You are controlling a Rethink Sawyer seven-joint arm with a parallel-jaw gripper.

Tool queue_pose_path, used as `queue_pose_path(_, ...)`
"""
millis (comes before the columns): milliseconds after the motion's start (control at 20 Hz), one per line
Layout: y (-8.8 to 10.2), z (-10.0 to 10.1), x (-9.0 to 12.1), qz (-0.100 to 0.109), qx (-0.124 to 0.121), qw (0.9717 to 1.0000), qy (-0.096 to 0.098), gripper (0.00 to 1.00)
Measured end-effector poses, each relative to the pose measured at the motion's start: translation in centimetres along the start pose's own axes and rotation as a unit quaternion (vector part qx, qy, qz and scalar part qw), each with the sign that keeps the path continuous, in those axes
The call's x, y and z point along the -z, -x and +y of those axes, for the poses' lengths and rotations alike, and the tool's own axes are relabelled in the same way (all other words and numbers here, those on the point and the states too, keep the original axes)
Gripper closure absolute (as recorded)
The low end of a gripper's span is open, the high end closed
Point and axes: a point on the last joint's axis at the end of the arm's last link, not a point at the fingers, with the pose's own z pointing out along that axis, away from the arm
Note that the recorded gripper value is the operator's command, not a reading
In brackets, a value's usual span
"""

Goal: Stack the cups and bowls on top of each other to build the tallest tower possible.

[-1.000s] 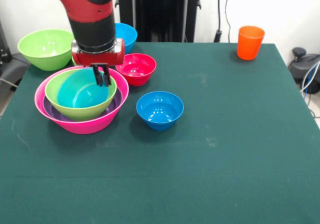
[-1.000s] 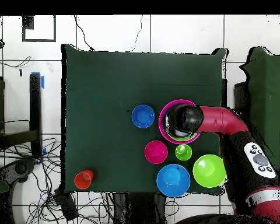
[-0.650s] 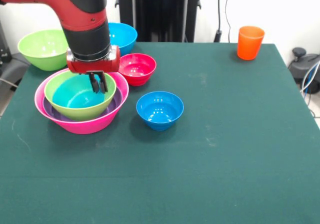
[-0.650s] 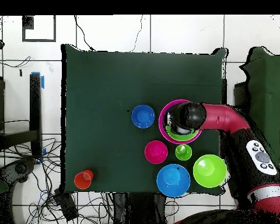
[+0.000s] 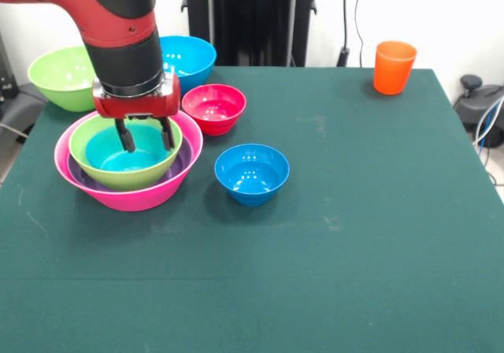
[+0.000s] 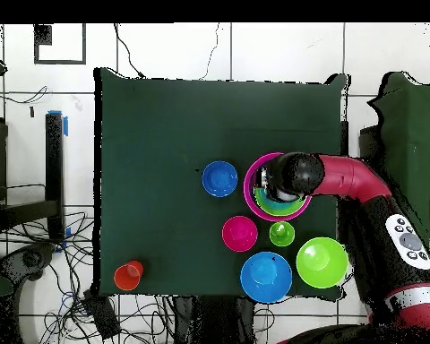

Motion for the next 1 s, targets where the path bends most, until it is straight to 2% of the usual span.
queue_pose_path(450,0.9,-0.6,2.8,-0.019,0.002,0.9997,-0.018,0.00)
queue_pose_path(650,0.9,-0.7,5.6,-0.028,0.007,0.9990,-0.033,0.00)
queue_pose_path(850,0.3,-0.2,7.6,-0.025,0.012,0.9987,-0.043,0.00)
queue_pose_path(1000,-1.1,1.2,10.0,-0.012,0.019,0.9985,-0.050,0.00)
